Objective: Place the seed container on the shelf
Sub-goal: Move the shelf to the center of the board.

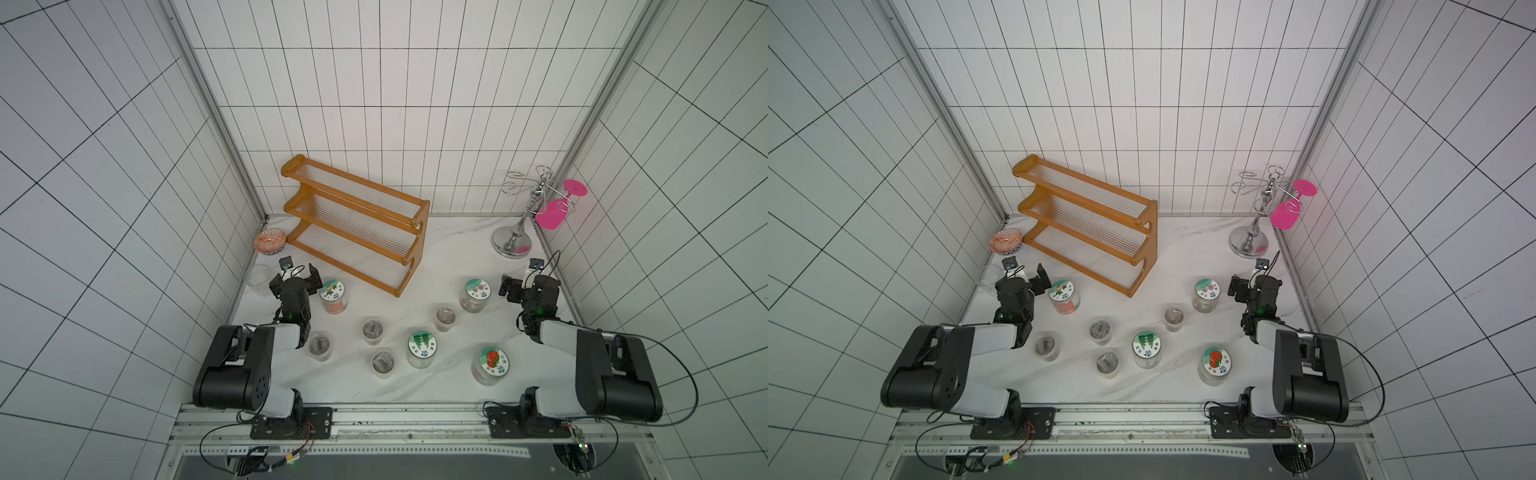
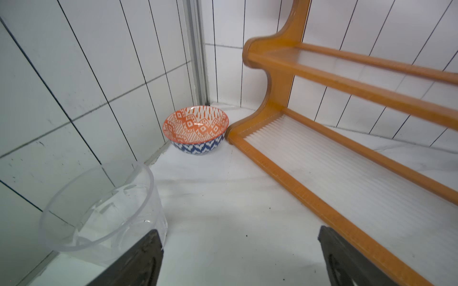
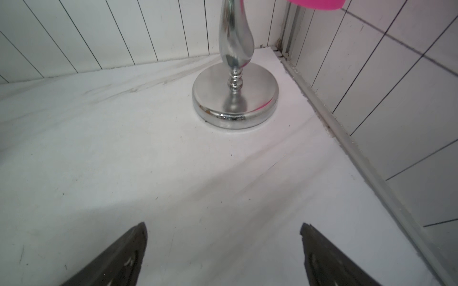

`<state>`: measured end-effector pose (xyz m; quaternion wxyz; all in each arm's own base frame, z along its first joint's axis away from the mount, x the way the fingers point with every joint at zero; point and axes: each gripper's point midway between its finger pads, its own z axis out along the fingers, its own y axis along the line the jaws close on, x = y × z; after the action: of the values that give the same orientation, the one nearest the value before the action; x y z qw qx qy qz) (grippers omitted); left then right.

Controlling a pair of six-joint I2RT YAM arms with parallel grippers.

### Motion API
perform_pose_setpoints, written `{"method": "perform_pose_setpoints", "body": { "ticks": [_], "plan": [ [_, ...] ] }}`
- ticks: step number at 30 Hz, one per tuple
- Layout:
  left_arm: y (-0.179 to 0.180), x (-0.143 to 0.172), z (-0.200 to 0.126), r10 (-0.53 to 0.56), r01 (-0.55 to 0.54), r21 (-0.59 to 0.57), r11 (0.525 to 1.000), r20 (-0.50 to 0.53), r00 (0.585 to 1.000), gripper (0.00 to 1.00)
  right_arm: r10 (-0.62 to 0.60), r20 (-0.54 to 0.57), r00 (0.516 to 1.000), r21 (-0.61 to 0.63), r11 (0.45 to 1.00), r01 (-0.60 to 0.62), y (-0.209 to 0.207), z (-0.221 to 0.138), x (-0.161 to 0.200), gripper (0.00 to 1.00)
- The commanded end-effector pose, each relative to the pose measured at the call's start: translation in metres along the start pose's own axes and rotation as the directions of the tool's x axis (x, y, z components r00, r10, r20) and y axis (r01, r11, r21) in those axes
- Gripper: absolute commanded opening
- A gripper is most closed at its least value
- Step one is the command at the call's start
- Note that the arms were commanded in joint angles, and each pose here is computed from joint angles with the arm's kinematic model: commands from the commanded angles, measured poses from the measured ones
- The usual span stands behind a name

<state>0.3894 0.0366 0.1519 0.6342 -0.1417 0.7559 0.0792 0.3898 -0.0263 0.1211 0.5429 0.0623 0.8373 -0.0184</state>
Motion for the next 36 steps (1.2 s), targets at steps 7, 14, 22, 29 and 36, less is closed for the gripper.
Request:
{"method": "perform_pose_setpoints", "body": {
  "ticks": [7, 14, 22, 29, 36],
  "plan": [
    [-0.019, -0.107, -0.051, -0.186, 0.185, 0.044, 0.982, 0.022, 0.982, 0.99, 0.285, -0.061, 0.957, -0.028, 0.958, -0.287, 0.010, -0.065, -0.105, 0.99],
    [-0.027, -0.143, -0.083, -0.423, 0.441, 0.154, 0.884, -0.137, 0.896, 0.99, 0.313, -0.165, 0.935, -0.213, 0.915, -0.344, 0.073, -0.098, -0.150, 0.95],
    [-0.054, -0.173, -0.130, -0.330, 0.408, 0.364, 0.837, -0.258, 0.908, 0.99, 0.161, -0.156, 0.974, -0.342, 0.917, -0.206, 0.176, -0.124, -0.188, 0.90],
    [-0.065, -0.193, -0.160, -0.287, 0.387, 0.467, 0.795, -0.273, 0.918, 0.99, 0.013, -0.078, 0.997, -0.388, 0.921, -0.043, 0.263, -0.127, -0.208, 0.90],
    [-0.066, -0.199, -0.170, -0.283, 0.382, 0.491, 0.783, -0.265, 0.921, 0.99, -0.107, -0.043, 0.993, -0.369, 0.926, 0.083, 0.327, -0.115, -0.210, 0.90]
  ]
}}
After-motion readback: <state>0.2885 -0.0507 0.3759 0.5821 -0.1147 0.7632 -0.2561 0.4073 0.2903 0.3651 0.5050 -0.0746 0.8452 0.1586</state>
